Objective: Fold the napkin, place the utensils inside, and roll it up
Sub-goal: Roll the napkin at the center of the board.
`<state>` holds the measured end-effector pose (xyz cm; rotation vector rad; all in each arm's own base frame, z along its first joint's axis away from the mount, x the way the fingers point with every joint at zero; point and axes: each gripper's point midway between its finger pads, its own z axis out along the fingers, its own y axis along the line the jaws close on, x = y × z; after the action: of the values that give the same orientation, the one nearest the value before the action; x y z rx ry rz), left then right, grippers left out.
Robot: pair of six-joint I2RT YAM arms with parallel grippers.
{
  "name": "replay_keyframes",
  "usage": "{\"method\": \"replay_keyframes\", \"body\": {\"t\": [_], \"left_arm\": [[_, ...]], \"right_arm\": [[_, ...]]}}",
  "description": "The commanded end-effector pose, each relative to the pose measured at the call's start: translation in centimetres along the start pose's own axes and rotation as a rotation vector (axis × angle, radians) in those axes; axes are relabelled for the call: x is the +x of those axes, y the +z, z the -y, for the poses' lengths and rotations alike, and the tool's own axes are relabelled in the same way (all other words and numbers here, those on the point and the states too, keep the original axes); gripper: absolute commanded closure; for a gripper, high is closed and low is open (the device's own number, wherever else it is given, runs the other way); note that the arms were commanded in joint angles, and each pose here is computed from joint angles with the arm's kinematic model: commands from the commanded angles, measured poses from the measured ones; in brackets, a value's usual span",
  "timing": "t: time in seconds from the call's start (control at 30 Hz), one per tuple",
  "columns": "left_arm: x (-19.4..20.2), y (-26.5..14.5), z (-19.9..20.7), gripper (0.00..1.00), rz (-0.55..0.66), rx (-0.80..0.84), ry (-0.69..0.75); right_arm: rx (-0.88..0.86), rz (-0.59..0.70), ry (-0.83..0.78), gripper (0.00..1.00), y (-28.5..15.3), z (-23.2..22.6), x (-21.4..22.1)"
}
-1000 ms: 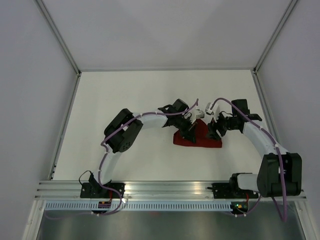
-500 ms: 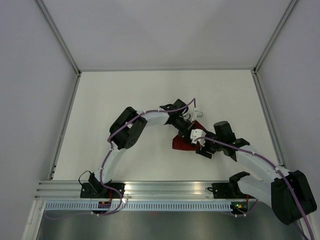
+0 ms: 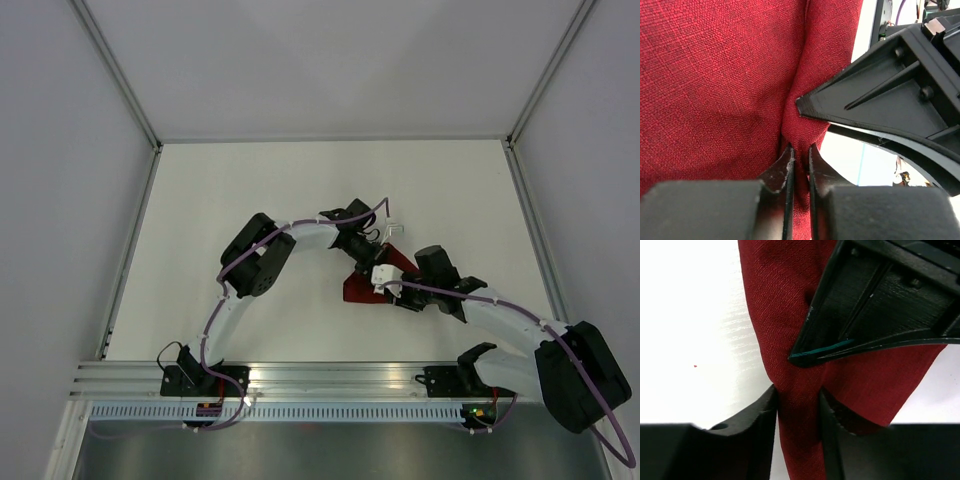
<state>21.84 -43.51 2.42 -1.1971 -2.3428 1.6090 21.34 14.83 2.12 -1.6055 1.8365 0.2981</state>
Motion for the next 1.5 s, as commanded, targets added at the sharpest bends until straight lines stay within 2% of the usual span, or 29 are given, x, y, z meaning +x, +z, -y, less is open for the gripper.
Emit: {"method": "replay_keyframes", "body": {"t": [0.0, 0.03, 0.13, 0.23, 0.63, 0.8, 0.93, 1.03, 1.2, 1.23, 1.37, 1.4, 1.43, 1.47], "left_arm": [[3.5, 0.4, -3.5, 0.84, -0.077, -0.115, -0.164], [3.0, 0.1, -3.4, 0.79, -0.062, -0.121, -0.152], [1.7, -0.8, -2.4, 0.66, -0.025, -0.119, -0.122], [0.5, -1.7, -1.5, 0.60, 0.009, -0.122, -0.103], [-3.8, -8.1, 1.0, 0.55, 0.250, -0.187, -0.012], [-4.1, -11.0, 1.0, 0.55, 0.387, -0.298, 0.031], [-4.7, -13.7, 2.1, 0.55, 0.550, -0.411, 0.143], [-4.0, -14.4, 2.0, 0.55, 0.597, -0.472, 0.167], [-3.9, -15.0, 3.7, 0.55, 0.666, -0.611, 0.389], [-3.3, -14.1, 3.6, 0.55, 0.656, -0.649, 0.419], [-3.1, -12.3, 4.7, 0.54, 0.606, -0.780, 0.705], [-2.9, -11.5, 4.6, 0.41, 0.574, -0.803, 0.748], [-2.8, -10.3, 5.1, 0.37, 0.525, -0.827, 0.845], [-2.7, -9.7, 5.1, 0.37, 0.498, -0.847, 0.881]], "right_arm": [[0.029, -0.018, -0.021, 0.62, -0.1, 1.4, -0.4], [0.007, -0.035, -0.012, 0.68, 0.0, 1.0, -0.1], [-0.043, -0.050, -0.002, 0.75, 0.3, 0.5, 0.0], [-0.101, -0.063, 0.021, 0.78, 0.6, -0.1, 0.0], [-0.292, -0.082, 0.122, 0.80, 1.4, -1.4, -0.3], [-0.393, -0.084, 0.184, 0.80, 1.9, -1.1, -0.2], [-0.505, -0.109, 0.274, 0.80, 1.8, -1.3, 0.6], [-0.598, -0.117, 0.340, 0.80, 2.0, -1.1, 1.0], [-0.716, -0.126, 0.455, 0.80, 2.8, -0.2, 1.9], [-0.747, -0.130, 0.483, 0.80, 2.6, -0.5, 1.9], [-0.778, -0.113, 0.518, 0.80, 3.0, 0.3, 2.1], [-0.784, -0.115, 0.530, 0.80, 3.1, 0.3, 2.3], [-0.791, -0.119, 0.539, 0.80, 3.1, 0.2, 2.3], [-0.795, -0.118, 0.545, 0.80, 3.2, 0.2, 2.4]]}}
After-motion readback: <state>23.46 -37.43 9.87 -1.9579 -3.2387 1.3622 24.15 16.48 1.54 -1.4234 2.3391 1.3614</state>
